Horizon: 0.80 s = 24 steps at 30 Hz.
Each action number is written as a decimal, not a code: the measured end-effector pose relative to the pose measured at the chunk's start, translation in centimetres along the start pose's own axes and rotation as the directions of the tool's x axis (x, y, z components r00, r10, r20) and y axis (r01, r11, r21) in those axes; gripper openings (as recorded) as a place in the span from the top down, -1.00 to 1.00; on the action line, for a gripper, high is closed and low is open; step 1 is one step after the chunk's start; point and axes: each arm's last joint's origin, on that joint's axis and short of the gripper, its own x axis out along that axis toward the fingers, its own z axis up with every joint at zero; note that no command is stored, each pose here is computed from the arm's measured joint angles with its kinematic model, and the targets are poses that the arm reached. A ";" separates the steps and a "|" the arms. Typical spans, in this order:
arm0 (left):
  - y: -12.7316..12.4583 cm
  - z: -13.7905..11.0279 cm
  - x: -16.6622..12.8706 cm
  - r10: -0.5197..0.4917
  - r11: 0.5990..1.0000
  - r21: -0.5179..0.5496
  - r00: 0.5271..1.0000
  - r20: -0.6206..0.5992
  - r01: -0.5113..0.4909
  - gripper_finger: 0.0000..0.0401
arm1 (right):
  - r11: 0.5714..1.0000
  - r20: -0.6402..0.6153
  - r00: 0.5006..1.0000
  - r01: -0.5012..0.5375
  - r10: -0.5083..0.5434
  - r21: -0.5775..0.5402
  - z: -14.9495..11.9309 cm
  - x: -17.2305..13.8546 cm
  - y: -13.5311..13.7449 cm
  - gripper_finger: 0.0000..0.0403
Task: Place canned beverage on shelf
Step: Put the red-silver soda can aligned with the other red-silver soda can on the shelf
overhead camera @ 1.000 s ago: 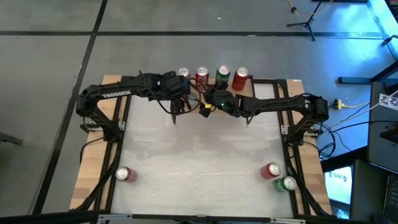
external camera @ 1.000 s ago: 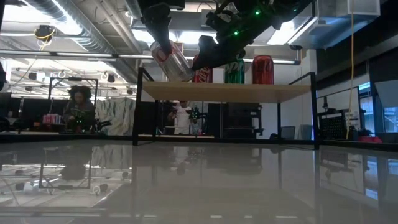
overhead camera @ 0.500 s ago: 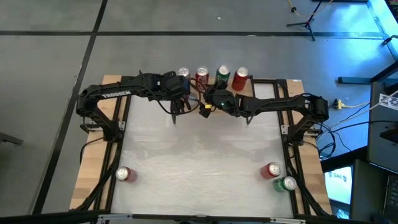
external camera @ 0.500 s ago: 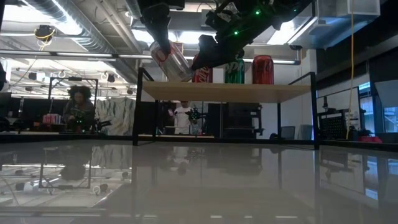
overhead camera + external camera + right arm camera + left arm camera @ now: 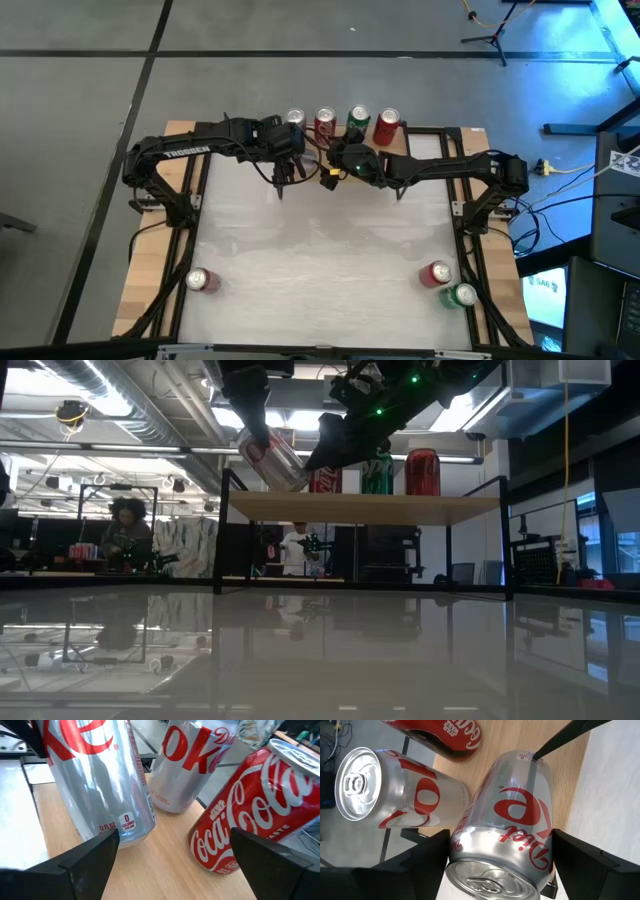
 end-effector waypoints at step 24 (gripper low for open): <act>0.0 0.0 0.1 -0.002 1.000 -0.001 1.000 -0.003 0.002 -0.53 | 0.988 0.043 0.987 -0.157 0.156 0.006 0.3 0.0 0.4 -0.90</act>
